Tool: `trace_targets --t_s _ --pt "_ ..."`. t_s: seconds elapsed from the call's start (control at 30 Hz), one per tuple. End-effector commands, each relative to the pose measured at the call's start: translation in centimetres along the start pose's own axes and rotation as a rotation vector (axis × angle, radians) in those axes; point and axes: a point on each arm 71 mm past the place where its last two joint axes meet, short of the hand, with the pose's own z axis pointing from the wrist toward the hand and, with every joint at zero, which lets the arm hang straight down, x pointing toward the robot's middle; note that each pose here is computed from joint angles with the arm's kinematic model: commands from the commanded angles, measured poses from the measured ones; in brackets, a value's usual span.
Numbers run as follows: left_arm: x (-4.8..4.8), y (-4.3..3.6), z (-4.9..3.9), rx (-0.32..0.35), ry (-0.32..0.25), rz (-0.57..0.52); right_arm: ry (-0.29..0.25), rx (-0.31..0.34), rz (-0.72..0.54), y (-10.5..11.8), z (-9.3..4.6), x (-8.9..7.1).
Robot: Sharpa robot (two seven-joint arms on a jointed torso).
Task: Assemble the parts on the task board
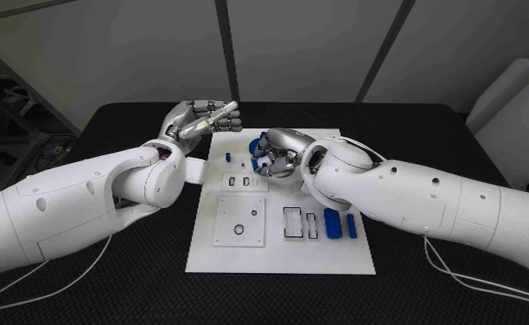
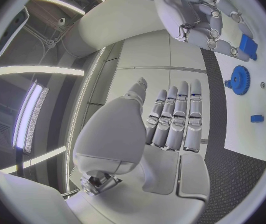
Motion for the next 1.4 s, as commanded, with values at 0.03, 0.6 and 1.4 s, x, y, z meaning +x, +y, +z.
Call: trace_targets --t_s 0.03,0.6,1.4 --pt "0.17 -0.1 0.06 0.006 0.013 0.001 0.026 -0.001 -0.053 0.2 0.1 0.4" --pt "0.22 -0.09 0.07 0.005 0.014 0.0 0.084 -0.012 -0.11 0.8 0.5 1.7" --pt "0.2 -0.09 0.05 0.004 0.014 0.0 0.117 0.006 -0.159 0.5 0.8 2.2"
